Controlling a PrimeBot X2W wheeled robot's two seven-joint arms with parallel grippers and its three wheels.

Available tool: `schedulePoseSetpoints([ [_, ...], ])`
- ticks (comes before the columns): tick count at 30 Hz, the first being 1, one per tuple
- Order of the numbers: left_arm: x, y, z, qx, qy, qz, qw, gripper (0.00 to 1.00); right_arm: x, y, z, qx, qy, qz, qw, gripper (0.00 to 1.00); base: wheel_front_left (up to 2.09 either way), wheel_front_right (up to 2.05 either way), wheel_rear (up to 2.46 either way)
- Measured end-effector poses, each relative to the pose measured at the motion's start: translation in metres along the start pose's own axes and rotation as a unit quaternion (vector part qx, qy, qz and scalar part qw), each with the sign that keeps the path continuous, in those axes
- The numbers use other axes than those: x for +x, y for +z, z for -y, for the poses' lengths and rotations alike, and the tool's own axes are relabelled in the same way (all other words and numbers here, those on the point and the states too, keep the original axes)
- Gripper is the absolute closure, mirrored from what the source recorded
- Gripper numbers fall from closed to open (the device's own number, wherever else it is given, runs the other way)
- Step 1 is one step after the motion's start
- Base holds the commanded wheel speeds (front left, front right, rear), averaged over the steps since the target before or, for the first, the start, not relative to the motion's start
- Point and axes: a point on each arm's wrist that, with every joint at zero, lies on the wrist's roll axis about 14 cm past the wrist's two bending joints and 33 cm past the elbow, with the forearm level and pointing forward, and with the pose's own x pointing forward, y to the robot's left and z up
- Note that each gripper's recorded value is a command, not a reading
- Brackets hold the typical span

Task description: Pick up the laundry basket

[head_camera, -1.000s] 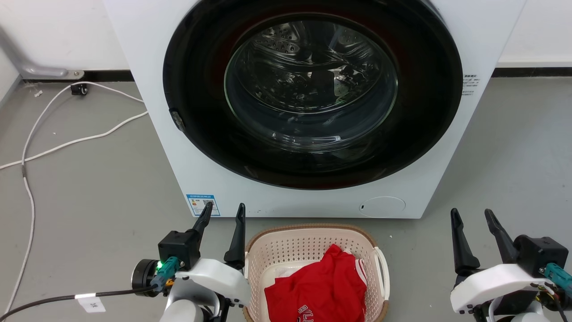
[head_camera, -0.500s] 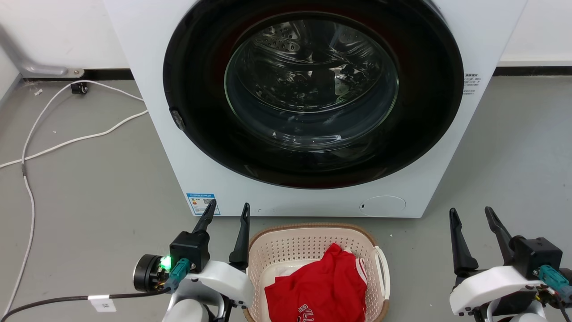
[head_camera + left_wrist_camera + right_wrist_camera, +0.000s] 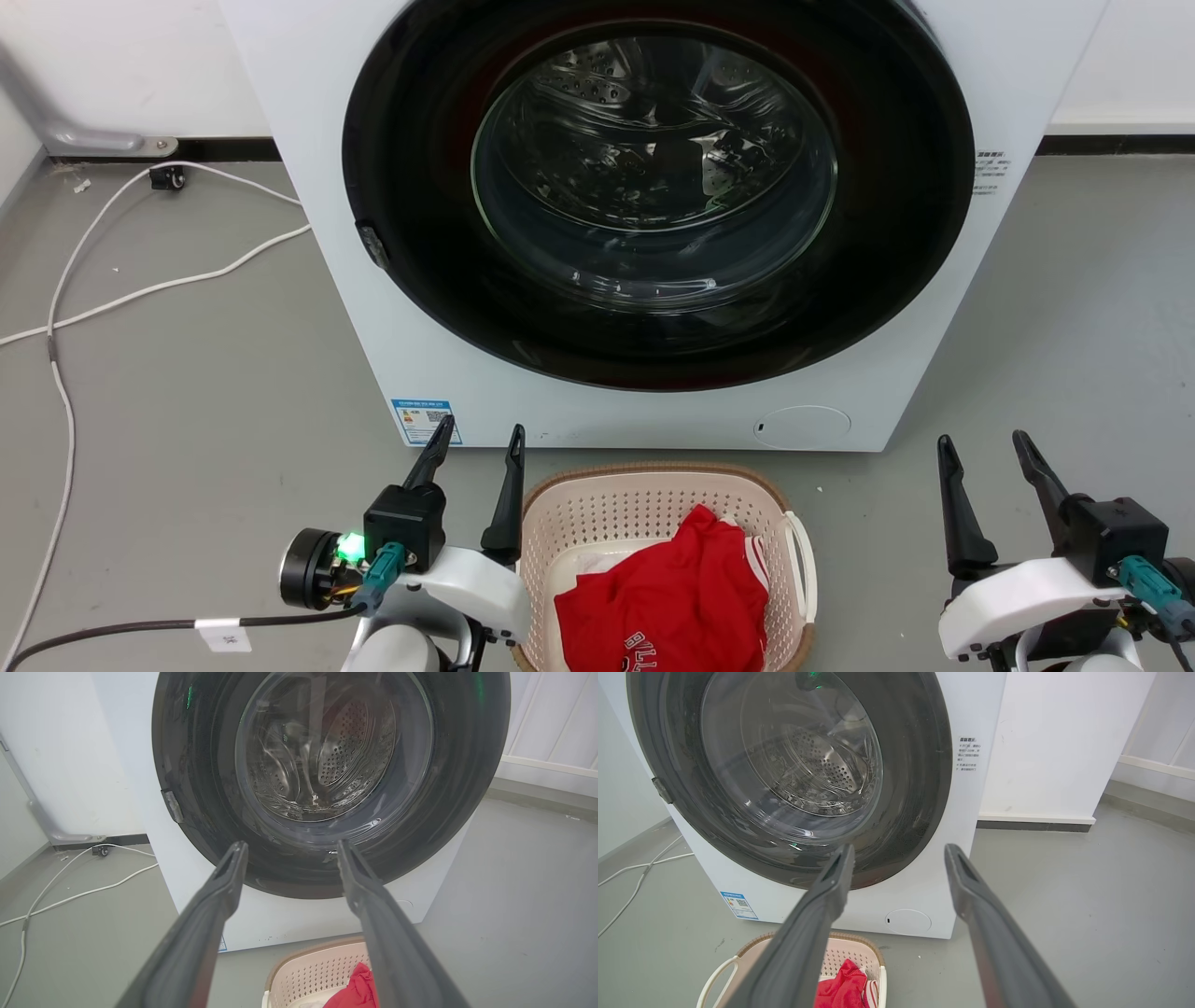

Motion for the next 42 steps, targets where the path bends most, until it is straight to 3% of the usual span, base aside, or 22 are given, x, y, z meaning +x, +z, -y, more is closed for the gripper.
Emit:
schedulePoseSetpoints([
  [18,0.002,-0.019,-0.002,-0.014,0.004,-0.027,1.000,0.00,0.002,-0.015,0.003,0.018,-0.006,-0.021,1.000,0.00,0.00,0.00,0.00],
  [29,0.016,-0.088,-0.010,-0.037,0.015,-0.125,0.991,0.00,0.021,-0.078,0.006,0.042,-0.013,-0.105,0.993,0.00,0.00,0.00,0.00],
  [42,0.032,-0.204,-0.033,-0.076,0.034,-0.280,0.956,0.00,0.051,-0.177,-0.002,0.068,-0.009,-0.220,0.973,0.00,0.00,0.00,0.00],
])
